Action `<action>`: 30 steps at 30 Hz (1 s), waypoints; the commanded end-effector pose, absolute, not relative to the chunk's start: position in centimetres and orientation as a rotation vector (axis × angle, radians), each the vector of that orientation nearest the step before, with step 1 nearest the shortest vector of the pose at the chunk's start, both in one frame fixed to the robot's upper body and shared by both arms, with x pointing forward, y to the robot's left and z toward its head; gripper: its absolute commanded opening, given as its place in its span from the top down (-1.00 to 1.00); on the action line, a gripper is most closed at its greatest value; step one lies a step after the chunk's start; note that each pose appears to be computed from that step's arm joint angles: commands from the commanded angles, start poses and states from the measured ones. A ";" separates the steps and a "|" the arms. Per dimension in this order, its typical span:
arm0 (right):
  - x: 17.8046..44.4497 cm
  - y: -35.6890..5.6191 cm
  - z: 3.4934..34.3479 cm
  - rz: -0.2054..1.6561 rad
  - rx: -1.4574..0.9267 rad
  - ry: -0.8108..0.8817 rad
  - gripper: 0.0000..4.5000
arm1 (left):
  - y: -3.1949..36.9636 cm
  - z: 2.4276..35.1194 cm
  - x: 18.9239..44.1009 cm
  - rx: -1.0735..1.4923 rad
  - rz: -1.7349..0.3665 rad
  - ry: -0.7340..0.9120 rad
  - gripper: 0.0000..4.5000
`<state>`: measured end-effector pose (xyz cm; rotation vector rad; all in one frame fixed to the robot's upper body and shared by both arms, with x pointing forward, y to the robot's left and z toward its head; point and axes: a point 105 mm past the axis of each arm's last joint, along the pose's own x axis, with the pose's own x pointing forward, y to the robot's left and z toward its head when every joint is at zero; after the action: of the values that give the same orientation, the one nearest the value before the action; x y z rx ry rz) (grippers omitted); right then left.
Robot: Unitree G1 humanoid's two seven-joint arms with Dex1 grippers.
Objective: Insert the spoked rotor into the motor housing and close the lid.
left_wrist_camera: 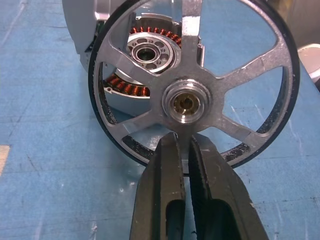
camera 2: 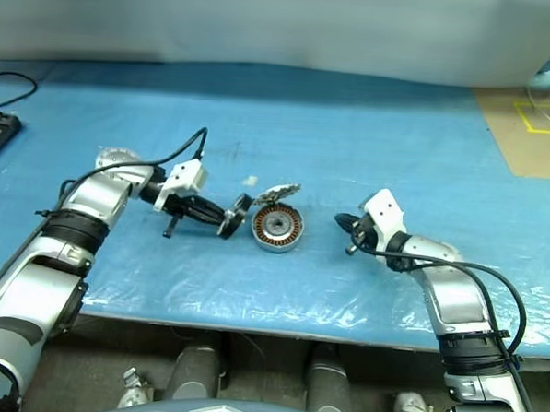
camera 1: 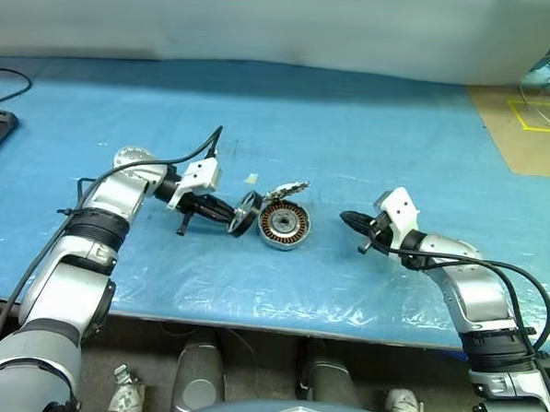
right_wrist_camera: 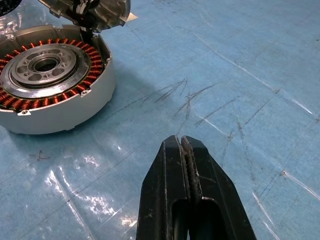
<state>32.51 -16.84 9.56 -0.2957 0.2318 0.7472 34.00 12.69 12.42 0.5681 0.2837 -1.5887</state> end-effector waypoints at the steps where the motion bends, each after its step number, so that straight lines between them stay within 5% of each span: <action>1: 32.5 -16.6 10.3 0.755 -0.306 0.194 1.00 | 13.0 13.6 33.9 0.593 -1.588 0.239 0.94; 10: 32.6 -16.4 10.2 0.762 -0.308 0.198 1.00 | 14.2 15.3 34.2 0.602 -1.533 0.190 0.94; 24: 32.8 -16.4 10.1 0.760 -0.311 0.199 1.00 | 12.7 14.1 29.9 0.594 -1.672 0.197 0.94; 30: 33.0 -16.3 10.1 0.764 -0.312 0.198 1.00 | 11.6 13.1 31.3 0.630 -1.638 0.217 0.94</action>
<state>32.81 -16.72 9.24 -0.2978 0.2372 0.7500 30.81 11.94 12.66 0.5801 0.2409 -1.6435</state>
